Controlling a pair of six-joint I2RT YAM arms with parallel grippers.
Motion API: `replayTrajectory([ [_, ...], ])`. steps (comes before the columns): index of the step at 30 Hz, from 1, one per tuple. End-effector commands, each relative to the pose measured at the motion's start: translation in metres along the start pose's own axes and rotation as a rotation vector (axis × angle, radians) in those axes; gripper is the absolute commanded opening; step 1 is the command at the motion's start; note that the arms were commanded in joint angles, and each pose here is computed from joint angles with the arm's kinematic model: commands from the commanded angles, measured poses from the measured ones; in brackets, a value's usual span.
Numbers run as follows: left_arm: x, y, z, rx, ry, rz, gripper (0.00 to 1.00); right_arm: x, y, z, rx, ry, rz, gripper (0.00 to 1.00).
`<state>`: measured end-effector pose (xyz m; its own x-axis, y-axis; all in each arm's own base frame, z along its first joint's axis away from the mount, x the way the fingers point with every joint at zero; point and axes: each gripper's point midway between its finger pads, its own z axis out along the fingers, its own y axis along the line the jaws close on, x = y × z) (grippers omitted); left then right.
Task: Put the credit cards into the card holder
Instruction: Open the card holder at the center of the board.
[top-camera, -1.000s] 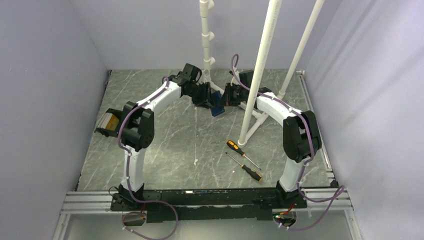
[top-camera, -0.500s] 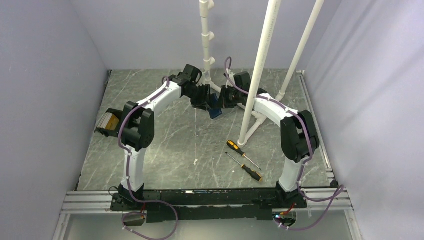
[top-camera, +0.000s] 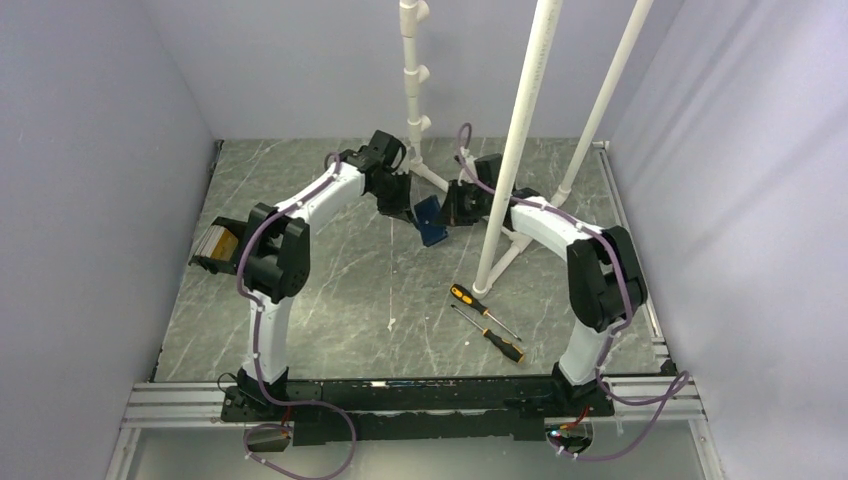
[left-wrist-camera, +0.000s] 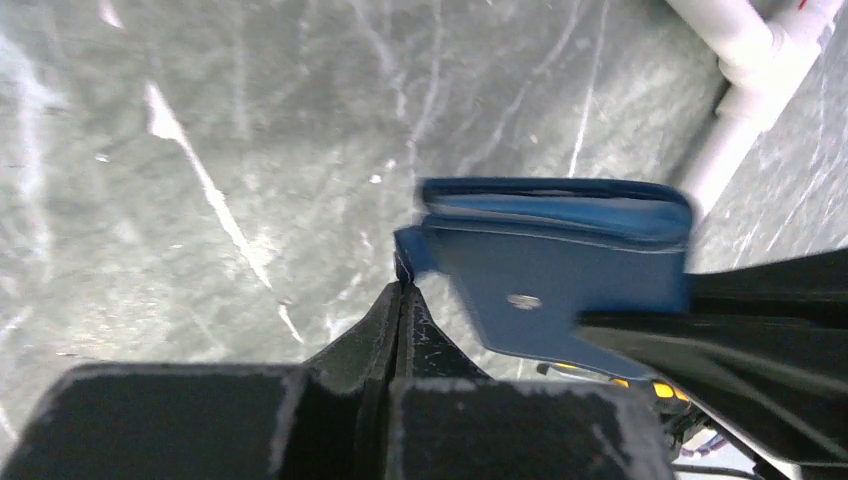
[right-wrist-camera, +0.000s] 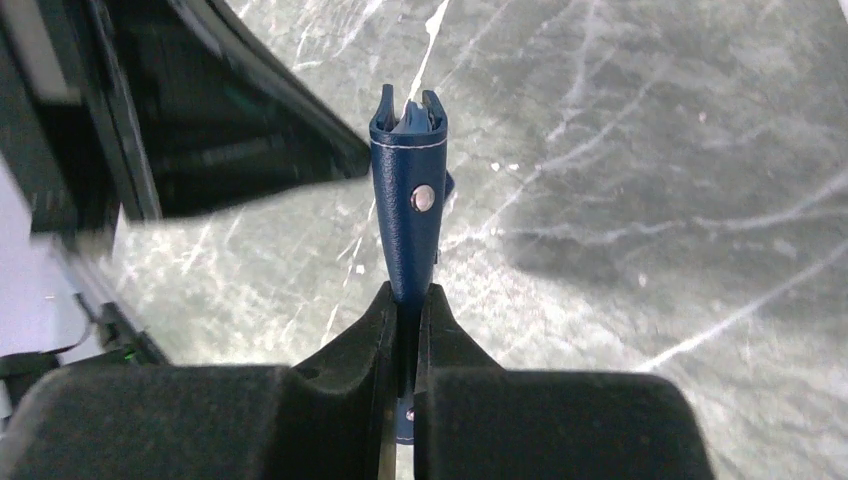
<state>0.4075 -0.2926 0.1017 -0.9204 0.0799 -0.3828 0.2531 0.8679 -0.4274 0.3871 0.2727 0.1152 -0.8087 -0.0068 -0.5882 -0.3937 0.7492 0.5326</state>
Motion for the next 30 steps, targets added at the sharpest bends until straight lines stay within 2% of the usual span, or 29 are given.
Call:
replayTrajectory([
  [1, -0.026, 0.026, -0.017, -0.031, -0.081, -0.015, 0.00, -0.033, 0.026, -0.042, -0.174, -0.118, 0.012, 0.00],
  [4, -0.031, 0.016, -0.026, 0.063, -0.100, -0.015, 0.00, -0.037, 0.027, -0.049, -0.215, -0.135, 0.019, 0.00],
  [7, -0.029, -0.020, -0.039, 0.273, -0.092, 0.026, 0.00, -0.038, 0.028, -0.050, -0.237, -0.132, 0.012, 0.00],
  [8, -0.029, -0.032, -0.046, 0.340, -0.097, 0.039, 0.06, -0.038, 0.028, -0.050, -0.253, -0.128, 0.016, 0.00],
  [11, -0.028, -0.052, -0.063, 0.451, -0.130, 0.064, 0.40, -0.042, 0.026, -0.054, -0.288, -0.144, 0.032, 0.00],
  [15, -0.029, -0.063, -0.079, 0.507, -0.181, 0.112, 0.86, -0.041, 0.021, -0.053, -0.266, -0.142, 0.017, 0.00],
  [17, -0.031, -0.064, -0.082, 0.504, -0.196, 0.120, 0.98, -0.039, 0.020, -0.051, -0.266, -0.138, 0.021, 0.00],
  [20, -0.031, -0.058, -0.074, 0.425, -0.203, 0.114, 0.99, -0.037, 0.023, -0.049, -0.279, -0.127, 0.017, 0.00],
  [23, -0.027, -0.052, -0.058, 0.372, -0.160, 0.098, 0.98, -0.034, 0.029, -0.047, -0.290, -0.118, 0.003, 0.00],
  [30, -0.013, -0.030, -0.033, 0.253, -0.051, 0.048, 0.63, -0.034, 0.026, -0.052, -0.280, -0.134, 0.022, 0.00],
])
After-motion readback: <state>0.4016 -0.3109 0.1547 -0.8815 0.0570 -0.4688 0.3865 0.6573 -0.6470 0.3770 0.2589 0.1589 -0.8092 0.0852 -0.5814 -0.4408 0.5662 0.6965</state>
